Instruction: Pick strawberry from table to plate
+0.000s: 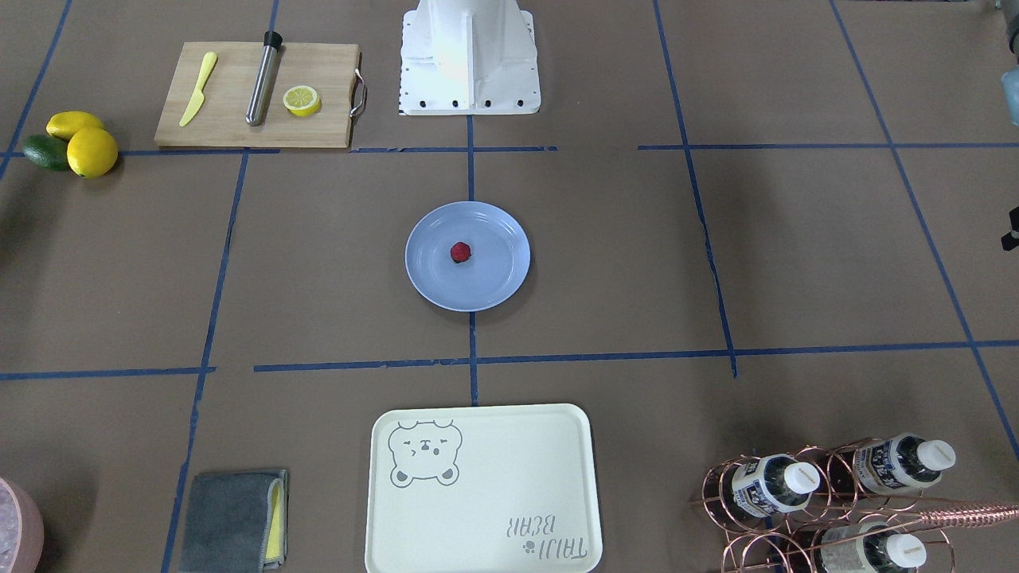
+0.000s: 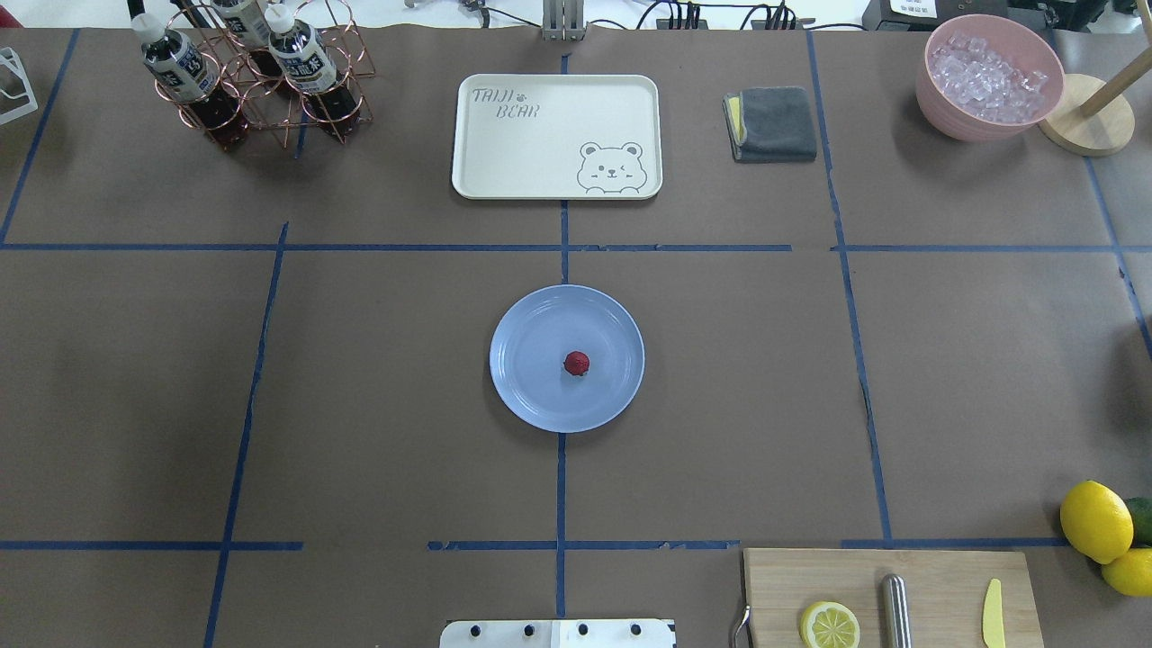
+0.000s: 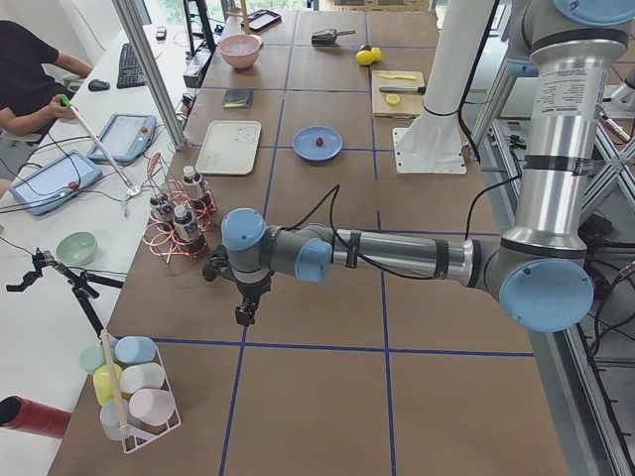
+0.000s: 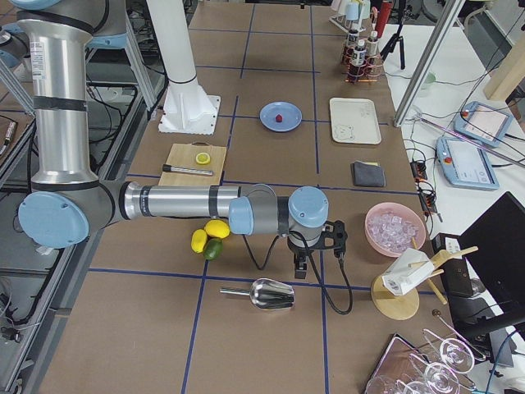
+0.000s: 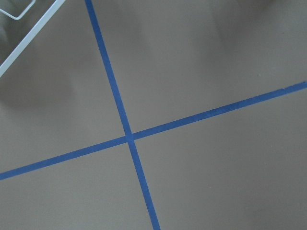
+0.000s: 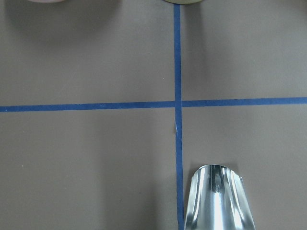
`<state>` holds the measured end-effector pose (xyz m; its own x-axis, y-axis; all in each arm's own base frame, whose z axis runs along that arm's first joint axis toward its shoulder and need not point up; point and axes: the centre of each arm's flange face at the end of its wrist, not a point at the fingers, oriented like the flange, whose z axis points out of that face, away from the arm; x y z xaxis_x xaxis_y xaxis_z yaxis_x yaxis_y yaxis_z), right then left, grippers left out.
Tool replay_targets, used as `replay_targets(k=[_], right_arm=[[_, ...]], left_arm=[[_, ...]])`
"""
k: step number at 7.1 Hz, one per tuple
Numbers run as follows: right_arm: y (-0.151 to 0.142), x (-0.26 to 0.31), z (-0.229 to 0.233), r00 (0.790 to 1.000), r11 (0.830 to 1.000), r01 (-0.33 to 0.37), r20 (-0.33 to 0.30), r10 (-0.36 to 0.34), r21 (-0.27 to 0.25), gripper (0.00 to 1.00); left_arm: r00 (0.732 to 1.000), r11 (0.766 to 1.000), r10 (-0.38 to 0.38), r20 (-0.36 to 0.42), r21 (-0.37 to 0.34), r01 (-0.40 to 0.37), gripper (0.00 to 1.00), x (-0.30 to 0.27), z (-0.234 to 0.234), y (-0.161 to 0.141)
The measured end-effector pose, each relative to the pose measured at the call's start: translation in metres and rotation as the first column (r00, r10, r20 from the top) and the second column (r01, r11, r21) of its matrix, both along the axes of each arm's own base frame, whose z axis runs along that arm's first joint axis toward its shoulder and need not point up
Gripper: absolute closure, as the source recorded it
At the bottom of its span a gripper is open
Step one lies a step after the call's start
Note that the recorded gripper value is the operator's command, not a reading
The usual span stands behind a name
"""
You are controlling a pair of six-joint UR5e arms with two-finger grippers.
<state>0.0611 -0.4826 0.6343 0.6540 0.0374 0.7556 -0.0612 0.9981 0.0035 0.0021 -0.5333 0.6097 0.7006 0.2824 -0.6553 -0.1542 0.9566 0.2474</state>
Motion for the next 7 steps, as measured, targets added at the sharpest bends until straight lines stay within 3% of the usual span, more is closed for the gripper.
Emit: replay_targets(k=[4,7], right_arm=[[0.042,0.007,0.006,1.0,1.0,-0.019,0.009,0.019,-0.017,0.0],[0.043,0.007,-0.005,1.0,1.0,-0.027,0.009,0.027,-0.007,0.0]], left_arm=[[1.0,1.0,-0.023,0.002,-0.011,0.023,0.0,-0.012,0.003,0.0],[0.998,0.997,-0.065,0.007,-0.048,0.065,0.0,-0.037,0.013,0.003]])
